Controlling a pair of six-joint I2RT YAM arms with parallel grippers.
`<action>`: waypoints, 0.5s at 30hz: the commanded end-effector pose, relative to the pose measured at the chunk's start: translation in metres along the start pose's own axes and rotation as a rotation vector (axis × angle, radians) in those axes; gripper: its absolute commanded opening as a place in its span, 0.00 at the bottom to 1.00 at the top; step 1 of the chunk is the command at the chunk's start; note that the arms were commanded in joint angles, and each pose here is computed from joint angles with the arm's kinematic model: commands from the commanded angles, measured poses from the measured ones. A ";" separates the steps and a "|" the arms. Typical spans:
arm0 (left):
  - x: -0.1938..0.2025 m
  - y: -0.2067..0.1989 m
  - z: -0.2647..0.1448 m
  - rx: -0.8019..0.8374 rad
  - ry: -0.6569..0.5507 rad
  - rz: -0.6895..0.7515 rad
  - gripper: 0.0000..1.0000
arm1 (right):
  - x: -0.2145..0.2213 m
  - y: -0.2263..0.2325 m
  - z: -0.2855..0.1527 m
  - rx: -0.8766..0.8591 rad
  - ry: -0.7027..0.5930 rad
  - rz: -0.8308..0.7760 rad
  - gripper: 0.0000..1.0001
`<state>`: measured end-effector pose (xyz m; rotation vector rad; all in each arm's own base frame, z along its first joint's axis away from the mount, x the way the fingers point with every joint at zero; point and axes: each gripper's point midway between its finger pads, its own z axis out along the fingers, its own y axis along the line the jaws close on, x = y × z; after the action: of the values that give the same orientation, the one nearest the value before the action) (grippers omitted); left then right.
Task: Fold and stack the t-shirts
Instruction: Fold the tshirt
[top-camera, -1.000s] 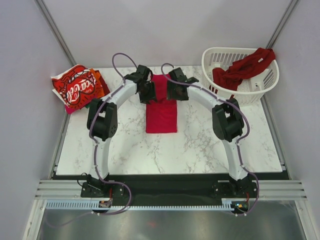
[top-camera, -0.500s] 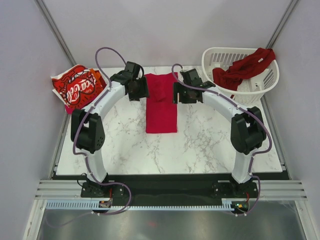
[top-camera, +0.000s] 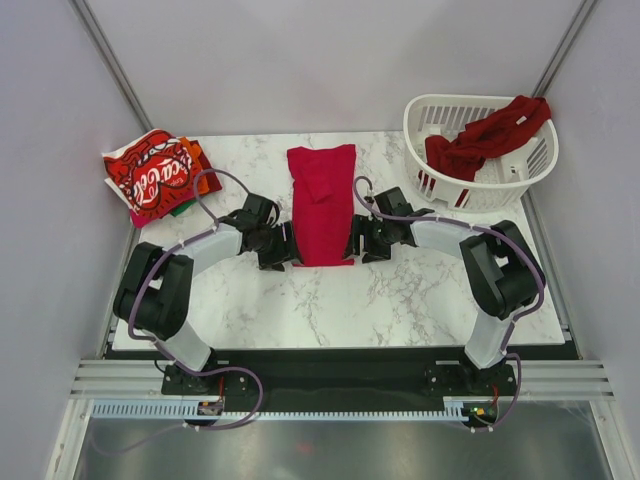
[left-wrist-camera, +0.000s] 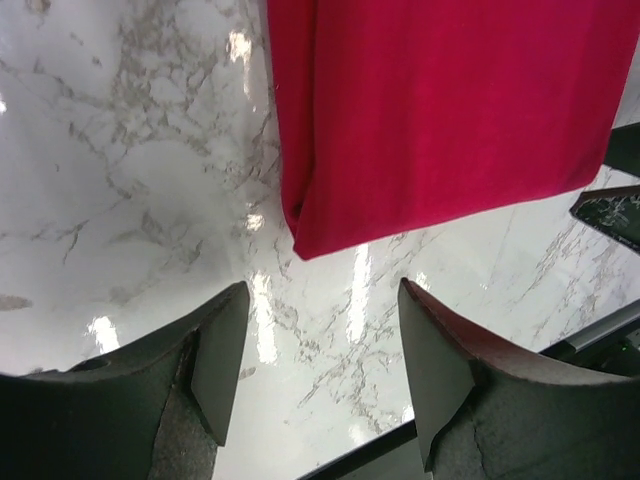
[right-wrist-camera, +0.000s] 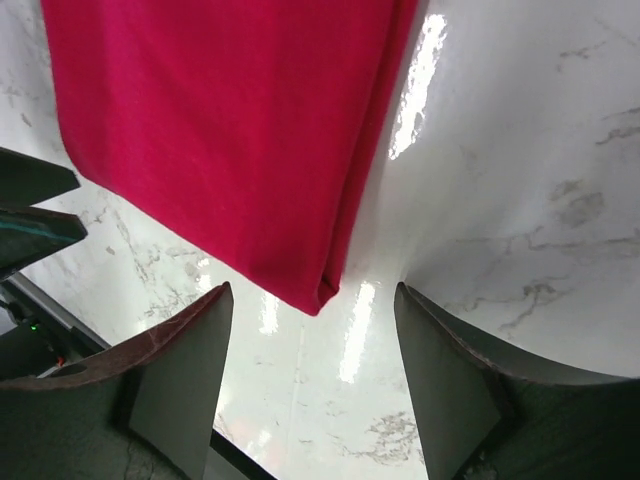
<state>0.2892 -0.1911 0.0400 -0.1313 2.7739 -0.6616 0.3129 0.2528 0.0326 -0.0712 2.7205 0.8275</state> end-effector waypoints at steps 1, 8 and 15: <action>-0.023 -0.026 -0.003 0.129 -0.108 0.010 0.69 | 0.002 0.009 0.004 -0.062 -0.016 -0.005 0.74; -0.025 -0.014 0.012 0.091 -0.121 -0.001 0.67 | 0.010 0.000 0.015 -0.051 0.007 0.008 0.65; -0.023 -0.011 0.024 0.096 -0.105 -0.018 0.52 | 0.009 0.002 0.019 -0.064 0.006 0.010 0.34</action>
<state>0.3114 -0.2024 0.0287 -0.1458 2.6712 -0.7242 0.3115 0.2623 0.0237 -0.0662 2.6951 0.9113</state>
